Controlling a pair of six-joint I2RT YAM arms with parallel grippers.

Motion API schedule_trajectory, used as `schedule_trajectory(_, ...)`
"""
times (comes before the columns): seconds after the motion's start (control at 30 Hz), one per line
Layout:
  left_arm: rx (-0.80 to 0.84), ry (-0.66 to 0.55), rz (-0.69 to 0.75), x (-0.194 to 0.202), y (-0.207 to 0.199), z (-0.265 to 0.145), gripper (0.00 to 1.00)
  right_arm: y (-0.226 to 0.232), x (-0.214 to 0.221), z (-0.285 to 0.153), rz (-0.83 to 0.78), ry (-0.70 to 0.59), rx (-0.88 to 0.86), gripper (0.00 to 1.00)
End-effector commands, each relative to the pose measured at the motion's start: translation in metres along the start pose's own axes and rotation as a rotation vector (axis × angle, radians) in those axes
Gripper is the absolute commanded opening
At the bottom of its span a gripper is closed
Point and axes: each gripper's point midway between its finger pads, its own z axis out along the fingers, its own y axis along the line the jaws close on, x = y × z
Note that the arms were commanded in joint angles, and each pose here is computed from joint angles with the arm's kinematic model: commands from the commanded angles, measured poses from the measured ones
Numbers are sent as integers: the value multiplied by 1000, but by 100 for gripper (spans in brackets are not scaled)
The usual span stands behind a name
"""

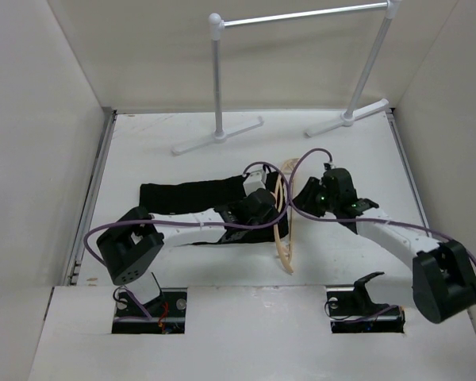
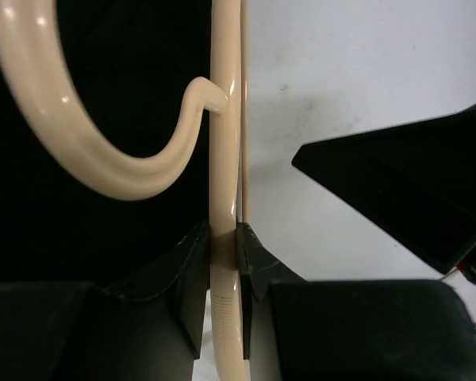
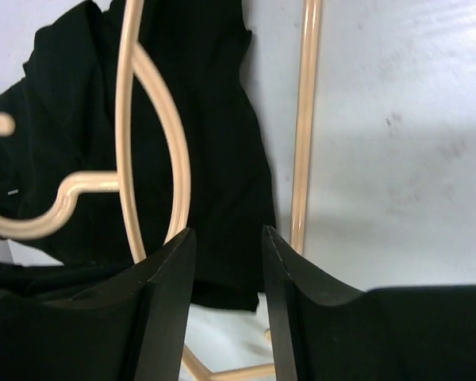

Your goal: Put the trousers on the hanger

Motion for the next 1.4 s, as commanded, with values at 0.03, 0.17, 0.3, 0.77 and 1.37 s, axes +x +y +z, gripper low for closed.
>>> schedule_trajectory(0.03, 25, -108, -62, -23, -4, 5, 0, 30, -25, 23, -19, -82, -138, 47)
schedule_trajectory(0.17, 5, -108, -93, -21, 4, 12, 0, 17, -13, 43, 9, -40, -109, 46)
schedule_trajectory(0.3, 27, -108, -97, -22, -3, 11, 0, 16, -1, 53, 1, -8, -115, 45)
schedule_trajectory(0.77, 5, -90, -100, -19, 8, 17, 0, -2, 36, 81, 1, 106, -49, 40)
schedule_trajectory(1.37, -139, -152, -95, -50, 93, -23, 0, 2, -36, 14, 152, -115, -110, 10)
